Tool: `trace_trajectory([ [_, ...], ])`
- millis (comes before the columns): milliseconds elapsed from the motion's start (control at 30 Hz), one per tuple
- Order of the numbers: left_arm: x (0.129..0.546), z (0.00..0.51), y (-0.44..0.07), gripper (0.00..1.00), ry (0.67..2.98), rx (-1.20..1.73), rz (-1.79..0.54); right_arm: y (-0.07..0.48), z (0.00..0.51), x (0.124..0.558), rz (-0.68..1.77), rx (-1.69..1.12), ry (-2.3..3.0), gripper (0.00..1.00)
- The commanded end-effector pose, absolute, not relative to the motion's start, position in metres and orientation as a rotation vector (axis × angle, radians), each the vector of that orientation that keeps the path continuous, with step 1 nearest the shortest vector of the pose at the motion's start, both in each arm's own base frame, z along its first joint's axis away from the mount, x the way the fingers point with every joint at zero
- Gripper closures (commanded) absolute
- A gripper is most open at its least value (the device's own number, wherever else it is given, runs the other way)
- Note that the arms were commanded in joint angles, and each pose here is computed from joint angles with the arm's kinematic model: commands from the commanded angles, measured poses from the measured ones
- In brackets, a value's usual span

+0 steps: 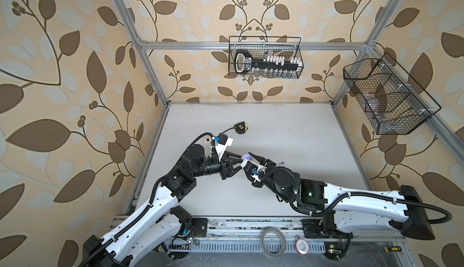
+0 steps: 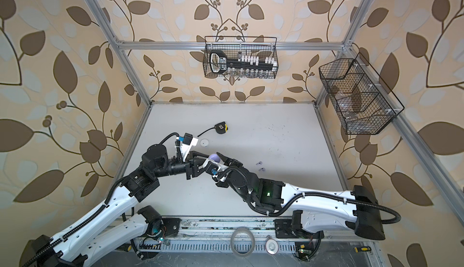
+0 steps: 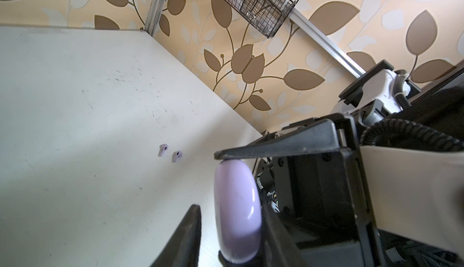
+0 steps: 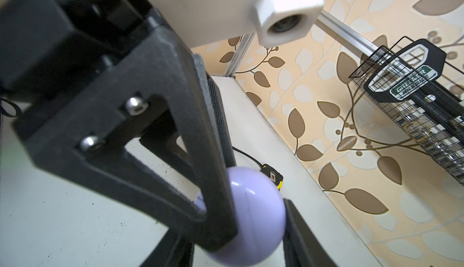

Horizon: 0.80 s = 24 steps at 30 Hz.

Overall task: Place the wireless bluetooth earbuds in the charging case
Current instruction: 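Close the left gripper on the purple case and open the right gripper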

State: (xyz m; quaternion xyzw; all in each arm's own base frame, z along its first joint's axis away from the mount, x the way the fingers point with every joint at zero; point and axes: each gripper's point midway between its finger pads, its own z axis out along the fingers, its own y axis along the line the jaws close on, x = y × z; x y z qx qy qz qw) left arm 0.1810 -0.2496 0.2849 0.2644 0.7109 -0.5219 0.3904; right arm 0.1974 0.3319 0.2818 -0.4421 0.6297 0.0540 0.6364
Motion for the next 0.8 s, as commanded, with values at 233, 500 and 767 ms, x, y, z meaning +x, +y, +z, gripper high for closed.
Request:
trace_trajectory([
  [233,0.178,0.299,-0.257,0.73,1.752,0.748,-1.317,0.338,0.309,0.195,0.179,-0.952,1.395,0.82],
  [500,0.172,0.302,-0.256,1.00,1.704,0.784,-1.308,0.334,0.311,0.188,0.225,-0.948,1.403,0.38],
  [767,0.145,0.302,-0.248,1.00,1.471,0.966,-1.234,0.308,0.326,0.144,0.432,-0.911,1.442,0.29],
])
